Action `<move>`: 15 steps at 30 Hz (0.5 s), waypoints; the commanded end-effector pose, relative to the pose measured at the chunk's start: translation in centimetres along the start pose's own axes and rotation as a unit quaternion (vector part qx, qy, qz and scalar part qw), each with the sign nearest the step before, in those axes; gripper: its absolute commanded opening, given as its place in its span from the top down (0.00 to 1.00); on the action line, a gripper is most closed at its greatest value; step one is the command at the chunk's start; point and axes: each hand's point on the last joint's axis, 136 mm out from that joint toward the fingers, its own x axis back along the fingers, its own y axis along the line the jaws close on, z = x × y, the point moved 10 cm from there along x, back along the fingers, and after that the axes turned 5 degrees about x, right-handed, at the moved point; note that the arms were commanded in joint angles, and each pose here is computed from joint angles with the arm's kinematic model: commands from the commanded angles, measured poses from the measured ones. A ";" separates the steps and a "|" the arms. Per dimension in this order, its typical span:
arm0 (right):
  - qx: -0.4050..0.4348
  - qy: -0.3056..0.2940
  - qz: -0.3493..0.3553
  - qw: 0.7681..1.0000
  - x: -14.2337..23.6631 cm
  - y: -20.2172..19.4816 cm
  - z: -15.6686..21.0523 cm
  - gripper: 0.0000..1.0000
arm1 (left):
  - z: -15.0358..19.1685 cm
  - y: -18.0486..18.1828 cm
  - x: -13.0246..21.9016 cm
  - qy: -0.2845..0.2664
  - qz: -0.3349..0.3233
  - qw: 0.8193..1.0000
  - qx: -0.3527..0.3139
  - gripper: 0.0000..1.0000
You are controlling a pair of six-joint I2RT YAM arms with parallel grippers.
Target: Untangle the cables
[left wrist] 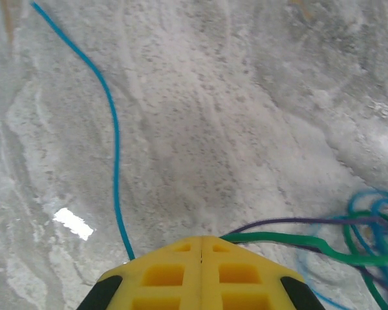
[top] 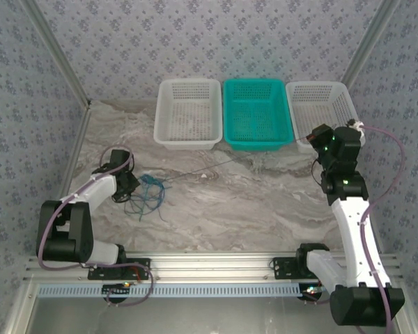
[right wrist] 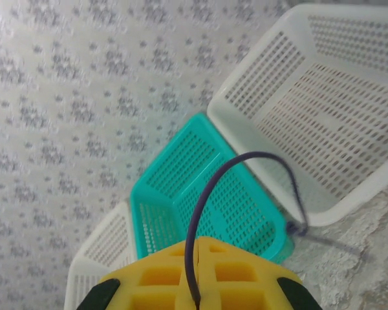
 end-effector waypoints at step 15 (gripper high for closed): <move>0.152 0.133 -0.314 0.928 -1.8 11.1 3.7 1.00 | 3.6 -6.5 9.1 -0.034 0.347 0.921 -0.173 0.32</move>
